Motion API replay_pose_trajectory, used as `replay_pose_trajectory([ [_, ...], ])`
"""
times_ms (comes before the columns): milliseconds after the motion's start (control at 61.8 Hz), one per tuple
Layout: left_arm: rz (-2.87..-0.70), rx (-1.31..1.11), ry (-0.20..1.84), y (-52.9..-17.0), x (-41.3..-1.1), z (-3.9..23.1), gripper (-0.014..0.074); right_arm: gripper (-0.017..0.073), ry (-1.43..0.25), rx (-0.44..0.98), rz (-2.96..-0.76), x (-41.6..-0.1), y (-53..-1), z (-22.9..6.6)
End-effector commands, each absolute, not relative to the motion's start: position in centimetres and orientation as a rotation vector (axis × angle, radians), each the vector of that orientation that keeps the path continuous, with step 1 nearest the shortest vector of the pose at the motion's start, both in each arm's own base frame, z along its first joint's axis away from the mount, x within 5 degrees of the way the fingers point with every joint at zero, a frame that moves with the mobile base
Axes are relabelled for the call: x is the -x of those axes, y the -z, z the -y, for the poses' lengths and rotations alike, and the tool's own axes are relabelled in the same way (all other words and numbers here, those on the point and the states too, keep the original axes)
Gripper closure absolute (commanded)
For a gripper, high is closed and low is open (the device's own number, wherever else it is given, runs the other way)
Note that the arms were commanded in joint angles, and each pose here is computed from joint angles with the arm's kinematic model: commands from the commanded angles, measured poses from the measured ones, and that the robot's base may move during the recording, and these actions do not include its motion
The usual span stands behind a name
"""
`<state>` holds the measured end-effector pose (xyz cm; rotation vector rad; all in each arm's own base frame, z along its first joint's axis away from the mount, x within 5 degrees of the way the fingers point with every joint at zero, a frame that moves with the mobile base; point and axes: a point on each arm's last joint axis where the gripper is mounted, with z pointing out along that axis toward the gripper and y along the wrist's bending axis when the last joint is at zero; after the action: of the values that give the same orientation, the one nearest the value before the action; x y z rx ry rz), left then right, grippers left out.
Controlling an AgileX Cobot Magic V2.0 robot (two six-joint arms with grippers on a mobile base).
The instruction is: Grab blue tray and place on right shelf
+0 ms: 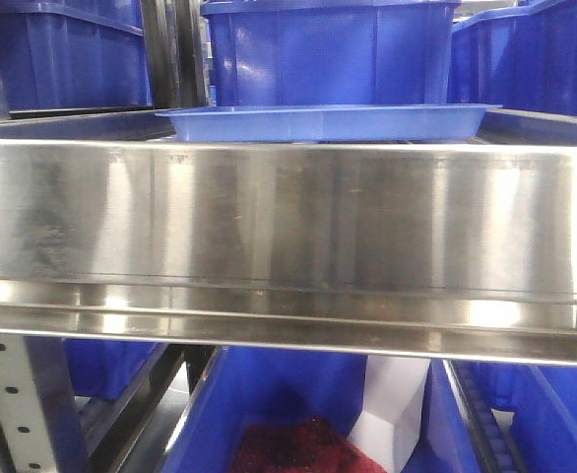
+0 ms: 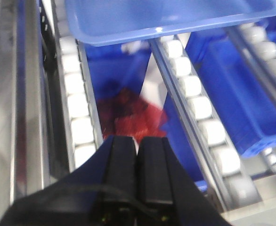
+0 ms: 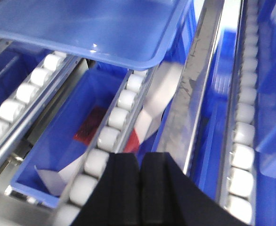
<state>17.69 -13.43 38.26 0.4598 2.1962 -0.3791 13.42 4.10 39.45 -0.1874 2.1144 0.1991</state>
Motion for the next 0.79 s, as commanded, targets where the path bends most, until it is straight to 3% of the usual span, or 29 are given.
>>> replay_pose_trajectory([
  [0, -1.993, -0.445, 0.483, -39.7, -15.6, 12.2, 0.0637, 0.0507, -0.186, 0.234, -1.922, -11.4, -39.8, -3.4],
  [356, -1.562, -0.418, 0.673, -35.9, -8.8, 7.4, 0.0642, 0.0507, -0.248, 0.229, -1.570, -5.4, -33.2, -1.5],
  [518, -1.557, -0.418, 0.675, -35.1, -8.3, 6.9, 0.0642, 0.0508, -0.271, 0.223, -1.444, -4.8, -32.5, -1.5],
  [777, -1.564, -0.420, 0.673, -35.0, -8.4, 7.0, 0.0642, 0.0508, -0.270, 0.225, -1.451, -4.9, -32.4, -1.5],
])
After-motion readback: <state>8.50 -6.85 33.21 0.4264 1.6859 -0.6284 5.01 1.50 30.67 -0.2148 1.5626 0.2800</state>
